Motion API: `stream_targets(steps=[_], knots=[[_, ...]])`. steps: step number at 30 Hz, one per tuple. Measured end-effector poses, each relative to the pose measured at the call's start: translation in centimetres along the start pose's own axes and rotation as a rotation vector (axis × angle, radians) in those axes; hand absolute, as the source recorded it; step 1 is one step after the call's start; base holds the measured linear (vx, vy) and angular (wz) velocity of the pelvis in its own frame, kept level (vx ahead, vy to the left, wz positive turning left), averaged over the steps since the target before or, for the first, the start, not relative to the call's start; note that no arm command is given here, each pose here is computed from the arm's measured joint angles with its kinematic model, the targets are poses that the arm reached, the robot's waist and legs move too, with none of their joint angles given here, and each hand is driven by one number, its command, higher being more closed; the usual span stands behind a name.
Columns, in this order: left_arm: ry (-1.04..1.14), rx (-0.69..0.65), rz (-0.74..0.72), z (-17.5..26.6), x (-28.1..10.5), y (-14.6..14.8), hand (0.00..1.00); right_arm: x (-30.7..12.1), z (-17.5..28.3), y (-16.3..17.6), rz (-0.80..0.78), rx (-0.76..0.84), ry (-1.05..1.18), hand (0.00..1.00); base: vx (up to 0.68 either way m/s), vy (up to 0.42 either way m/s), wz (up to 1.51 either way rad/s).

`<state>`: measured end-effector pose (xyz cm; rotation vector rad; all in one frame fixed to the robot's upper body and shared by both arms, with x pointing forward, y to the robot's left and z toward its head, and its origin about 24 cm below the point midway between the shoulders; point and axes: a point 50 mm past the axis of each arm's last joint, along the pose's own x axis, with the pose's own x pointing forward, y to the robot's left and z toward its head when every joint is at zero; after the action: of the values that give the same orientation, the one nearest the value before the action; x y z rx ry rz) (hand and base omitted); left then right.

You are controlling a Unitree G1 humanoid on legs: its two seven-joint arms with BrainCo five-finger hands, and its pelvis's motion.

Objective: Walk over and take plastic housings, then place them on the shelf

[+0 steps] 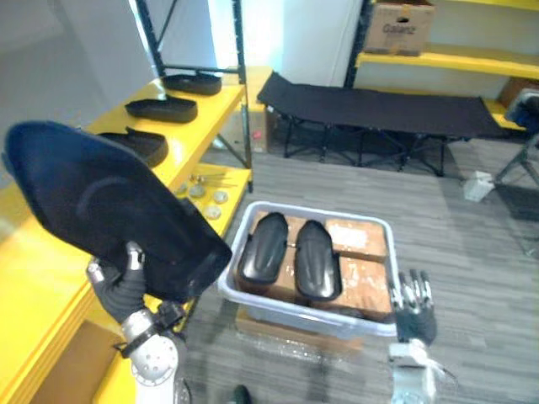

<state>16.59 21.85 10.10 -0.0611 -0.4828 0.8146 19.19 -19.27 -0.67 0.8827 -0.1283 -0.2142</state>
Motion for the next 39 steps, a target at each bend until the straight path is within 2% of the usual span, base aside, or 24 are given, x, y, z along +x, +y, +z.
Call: stream_targets(steps=[3,5,9,11,15,18,20,24,30,39], knots=[[-0.069,0.049,0.111,1.3,0.9,2.2,1.0,1.6,-0.4,2.0,0.1,0.05,-0.006,0.0,0.02,0.027,0.98],[-0.118,0.113,0.206,2.4,1.2,4.6,1.0,2.7,-0.5,3.5,0.168,0.043,0.008,0.0,0.03,0.04,0.77],[-0.135,0.204,0.29,3.2,0.8,7.5,1.0,3.9,-1.1,5.6,0.271,0.008,0.036,0.0,0.03,0.044,0.53],[-0.121,0.211,0.267,3.2,0.6,8.0,1.0,4.3,-1.2,6.7,0.325,-0.033,0.033,0.0,0.01,0.031,0.57],[-0.145,0.144,0.183,3.3,1.1,6.9,1.0,4.6,0.0,6.4,0.273,-0.092,-0.022,0.0,-0.01,-0.002,0.45],[-0.122,0.09,0.187,2.8,1.2,6.6,1.0,4.9,0.6,6.0,0.229,-0.115,-0.039,0.0,-0.02,-0.076,-0.05],[-0.081,0.048,0.2,2.0,1.2,6.2,1.0,4.8,1.4,5.5,0.231,-0.186,-0.044,0.0,-0.06,-0.119,-0.05],[-0.062,0.052,0.201,1.6,1.0,5.9,1.0,4.6,1.9,4.8,0.244,-0.223,-0.032,0.0,-0.08,-0.134,-0.06],[-0.018,0.11,0.271,1.3,0.3,7.3,1.0,4.6,1.8,5.2,0.304,-0.239,-0.014,0.0,-0.03,-0.119,0.09],[0.005,0.081,0.185,1.0,0.3,6.3,1.0,4.4,1.9,5.0,0.304,-0.297,-0.008,0.0,0.04,0.029,0.79]])
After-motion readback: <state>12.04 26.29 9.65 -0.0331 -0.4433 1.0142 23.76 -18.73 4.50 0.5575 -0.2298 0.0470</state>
